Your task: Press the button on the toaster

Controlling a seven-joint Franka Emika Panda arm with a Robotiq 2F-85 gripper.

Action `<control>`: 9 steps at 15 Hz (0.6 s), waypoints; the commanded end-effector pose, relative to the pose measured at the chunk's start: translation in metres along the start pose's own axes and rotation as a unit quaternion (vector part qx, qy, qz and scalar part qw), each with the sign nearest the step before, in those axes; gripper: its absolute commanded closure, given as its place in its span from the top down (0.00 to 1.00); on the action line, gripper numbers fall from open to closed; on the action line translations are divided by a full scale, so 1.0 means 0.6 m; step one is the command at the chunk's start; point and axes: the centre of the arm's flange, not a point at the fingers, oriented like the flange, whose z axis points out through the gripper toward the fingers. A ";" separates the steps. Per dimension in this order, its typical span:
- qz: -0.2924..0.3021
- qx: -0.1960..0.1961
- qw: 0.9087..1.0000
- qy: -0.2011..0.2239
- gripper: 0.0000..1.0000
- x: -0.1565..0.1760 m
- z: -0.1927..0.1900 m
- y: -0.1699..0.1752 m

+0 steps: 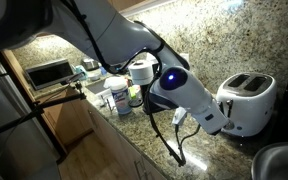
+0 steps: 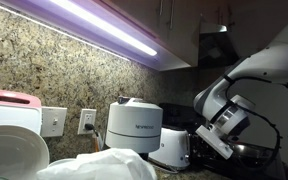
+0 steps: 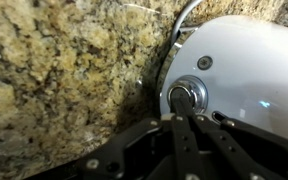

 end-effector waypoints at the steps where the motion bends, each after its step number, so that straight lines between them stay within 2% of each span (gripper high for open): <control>1: 0.012 0.007 1.000 0.000 0.00 -0.002 0.011 -0.012; 9: 0.009 -0.002 1.000 -0.005 0.00 -0.008 0.028 -0.005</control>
